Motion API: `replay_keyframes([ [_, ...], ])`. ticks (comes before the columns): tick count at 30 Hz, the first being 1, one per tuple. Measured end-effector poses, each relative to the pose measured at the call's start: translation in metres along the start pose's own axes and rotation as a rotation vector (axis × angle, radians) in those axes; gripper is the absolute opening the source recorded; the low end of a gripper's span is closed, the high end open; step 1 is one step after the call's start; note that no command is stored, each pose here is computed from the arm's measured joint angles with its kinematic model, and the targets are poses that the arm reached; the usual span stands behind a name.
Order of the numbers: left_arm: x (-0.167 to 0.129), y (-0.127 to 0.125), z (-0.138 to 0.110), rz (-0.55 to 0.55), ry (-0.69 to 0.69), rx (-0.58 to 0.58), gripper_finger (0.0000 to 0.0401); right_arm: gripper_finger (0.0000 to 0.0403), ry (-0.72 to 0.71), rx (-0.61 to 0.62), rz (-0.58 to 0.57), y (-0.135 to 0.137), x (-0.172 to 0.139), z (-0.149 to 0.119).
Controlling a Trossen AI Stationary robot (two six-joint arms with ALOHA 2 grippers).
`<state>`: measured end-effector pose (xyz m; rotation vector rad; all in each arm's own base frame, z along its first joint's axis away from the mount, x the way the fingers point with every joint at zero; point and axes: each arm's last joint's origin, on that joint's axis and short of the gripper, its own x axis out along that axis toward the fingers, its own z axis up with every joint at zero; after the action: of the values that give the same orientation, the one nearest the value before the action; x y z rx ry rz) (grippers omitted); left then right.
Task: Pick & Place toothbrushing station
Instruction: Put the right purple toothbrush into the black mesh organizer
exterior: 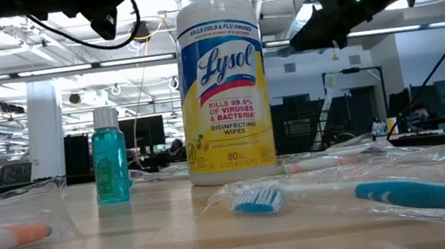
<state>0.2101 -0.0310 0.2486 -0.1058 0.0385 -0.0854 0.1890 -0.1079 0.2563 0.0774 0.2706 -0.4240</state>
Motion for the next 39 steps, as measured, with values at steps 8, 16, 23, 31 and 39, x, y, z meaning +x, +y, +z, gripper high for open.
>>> replay_keyframes([
  [8,0.000,0.000,0.000,-0.001,0.000,0.000,0.0081,0.0132,0.095,-0.032,0.133,0.030,0.000,-0.009],
  [16,0.000,0.000,0.000,-0.001,0.000,0.000,0.0081,0.0118,0.195,-0.043,0.220,0.062,0.003,-0.022],
  [23,0.000,0.000,0.000,-0.004,0.001,-0.003,0.0081,0.0115,0.328,-0.064,0.236,0.085,0.018,-0.045],
  [31,0.000,0.000,0.000,-0.004,0.001,-0.003,0.0081,0.0115,0.468,-0.088,0.192,0.102,0.045,-0.070],
  [39,0.000,0.000,-0.001,0.002,0.007,-0.002,0.0081,0.0115,0.643,-0.117,0.172,0.112,0.068,-0.085],
])
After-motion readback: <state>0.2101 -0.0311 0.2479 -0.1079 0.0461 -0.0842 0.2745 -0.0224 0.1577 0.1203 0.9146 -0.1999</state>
